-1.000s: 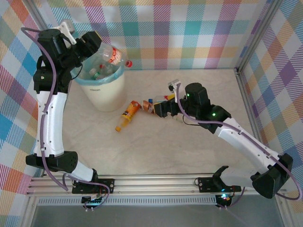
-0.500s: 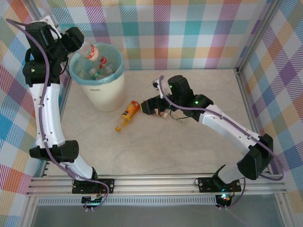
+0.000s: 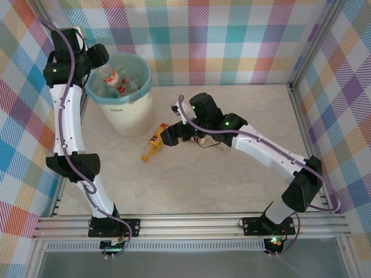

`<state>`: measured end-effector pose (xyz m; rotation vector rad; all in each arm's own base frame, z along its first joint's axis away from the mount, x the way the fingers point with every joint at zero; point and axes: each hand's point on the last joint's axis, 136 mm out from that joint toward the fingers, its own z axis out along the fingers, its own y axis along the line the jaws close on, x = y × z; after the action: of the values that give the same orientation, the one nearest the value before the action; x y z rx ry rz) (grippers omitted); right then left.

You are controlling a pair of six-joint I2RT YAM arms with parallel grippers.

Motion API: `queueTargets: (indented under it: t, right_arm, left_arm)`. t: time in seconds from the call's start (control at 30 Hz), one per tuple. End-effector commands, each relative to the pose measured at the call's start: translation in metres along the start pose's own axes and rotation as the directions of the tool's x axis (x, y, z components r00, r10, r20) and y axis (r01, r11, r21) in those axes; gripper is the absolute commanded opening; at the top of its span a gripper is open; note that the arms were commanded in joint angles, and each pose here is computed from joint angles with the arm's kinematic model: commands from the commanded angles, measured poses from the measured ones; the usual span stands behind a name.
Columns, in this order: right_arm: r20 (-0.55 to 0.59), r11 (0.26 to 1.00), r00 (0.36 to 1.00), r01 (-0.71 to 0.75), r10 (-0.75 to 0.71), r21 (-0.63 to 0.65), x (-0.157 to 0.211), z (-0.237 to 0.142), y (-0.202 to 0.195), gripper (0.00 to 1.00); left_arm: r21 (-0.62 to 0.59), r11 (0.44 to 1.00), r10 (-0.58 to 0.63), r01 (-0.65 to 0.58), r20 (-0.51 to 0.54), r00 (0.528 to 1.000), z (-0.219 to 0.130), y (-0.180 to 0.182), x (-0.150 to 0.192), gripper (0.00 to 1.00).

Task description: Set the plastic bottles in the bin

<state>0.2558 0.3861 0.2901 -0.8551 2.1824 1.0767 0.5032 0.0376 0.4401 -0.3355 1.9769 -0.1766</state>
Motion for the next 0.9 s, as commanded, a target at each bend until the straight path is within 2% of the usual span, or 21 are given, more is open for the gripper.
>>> queueTargets:
  t: [0.0,0.23,0.47,0.7,0.87]
  right_arm:
    - [-0.014,1.0,1.0,0.006,-0.006,-0.017,0.0,0.002,0.007,0.88]
    - [-0.035,1.0,0.999,0.0,-0.001,-0.021,0.004,0.01,0.008,0.88]
    - [-0.065,1.0,0.998,-0.006,0.005,-0.023,0.012,0.018,0.009,0.88]
    - [-0.082,1.0,0.997,-0.011,0.009,-0.021,0.016,0.023,0.007,0.88]
    - [-0.099,1.0,0.995,-0.01,0.008,-0.022,0.017,0.026,0.007,0.88]
  left_arm:
    - [0.01,1.0,0.025,-0.026,0.099,0.995,0.001,-0.001,-0.028,0.29]
    - [0.012,0.999,0.032,-0.032,0.055,0.998,0.042,0.004,-0.014,0.29]
    - [-0.059,0.997,0.045,-0.044,0.015,0.999,0.071,0.022,0.002,0.32]
    - [-0.103,0.994,0.035,-0.049,-0.129,0.991,0.103,0.039,0.047,0.36]
    - [-0.089,0.996,0.012,-0.034,-0.233,0.972,0.126,0.043,0.084,0.41]
